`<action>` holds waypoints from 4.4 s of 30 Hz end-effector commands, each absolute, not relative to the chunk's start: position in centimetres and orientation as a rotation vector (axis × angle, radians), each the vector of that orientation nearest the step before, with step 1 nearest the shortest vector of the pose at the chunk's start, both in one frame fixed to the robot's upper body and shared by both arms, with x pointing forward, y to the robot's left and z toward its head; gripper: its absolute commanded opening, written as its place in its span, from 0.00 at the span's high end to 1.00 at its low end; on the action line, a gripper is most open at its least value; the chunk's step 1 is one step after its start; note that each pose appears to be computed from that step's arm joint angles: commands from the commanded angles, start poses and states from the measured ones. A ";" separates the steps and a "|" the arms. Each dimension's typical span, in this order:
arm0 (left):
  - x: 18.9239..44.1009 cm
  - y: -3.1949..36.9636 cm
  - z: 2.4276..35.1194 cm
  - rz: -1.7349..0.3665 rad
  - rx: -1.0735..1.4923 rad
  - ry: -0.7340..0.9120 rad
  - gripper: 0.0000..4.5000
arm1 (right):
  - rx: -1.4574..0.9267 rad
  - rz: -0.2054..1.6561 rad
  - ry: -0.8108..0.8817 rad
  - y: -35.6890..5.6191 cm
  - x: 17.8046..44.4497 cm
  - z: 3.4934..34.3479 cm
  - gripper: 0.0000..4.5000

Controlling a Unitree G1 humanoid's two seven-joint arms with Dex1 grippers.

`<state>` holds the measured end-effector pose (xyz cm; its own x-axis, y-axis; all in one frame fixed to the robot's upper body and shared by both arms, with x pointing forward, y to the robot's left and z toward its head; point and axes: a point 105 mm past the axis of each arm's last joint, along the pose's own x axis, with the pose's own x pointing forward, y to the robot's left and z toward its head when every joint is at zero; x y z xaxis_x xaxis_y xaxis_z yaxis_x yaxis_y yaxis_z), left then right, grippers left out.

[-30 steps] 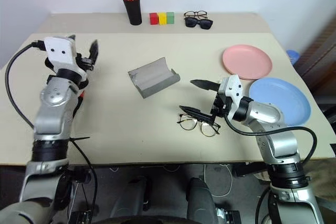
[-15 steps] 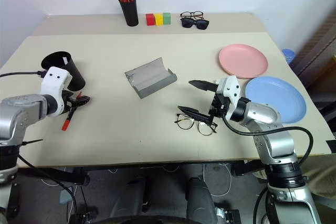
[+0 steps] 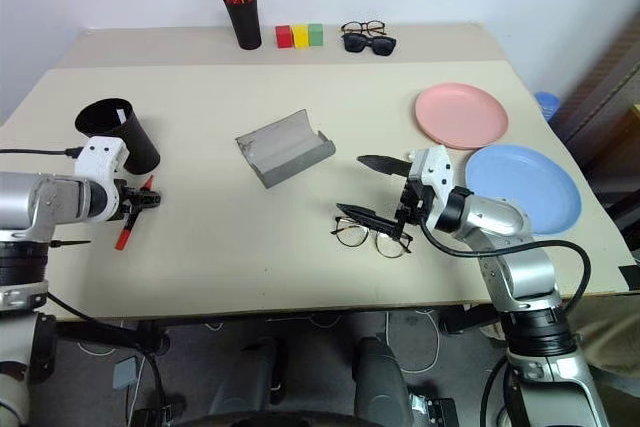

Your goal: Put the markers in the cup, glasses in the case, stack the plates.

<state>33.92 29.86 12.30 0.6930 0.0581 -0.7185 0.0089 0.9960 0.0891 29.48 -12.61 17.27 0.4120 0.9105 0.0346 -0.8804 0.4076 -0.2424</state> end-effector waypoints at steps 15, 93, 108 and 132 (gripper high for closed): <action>33.0 20.4 17.4 -0.426 0.334 0.392 0.99 | -0.235 1.111 -0.221 -13.0 29.3 18.6 0.00; 40.9 5.3 13.3 -0.697 0.488 0.439 0.57 | -0.196 0.853 -0.351 -14.7 26.4 19.7 0.00; 33.5 7.2 12.7 -1.105 0.608 0.488 0.99 | -0.192 0.828 -0.345 -14.7 26.6 19.6 0.00; 31.1 3.5 11.5 -1.273 0.683 0.512 0.99 | -0.203 0.801 -0.305 -15.3 26.4 19.5 0.00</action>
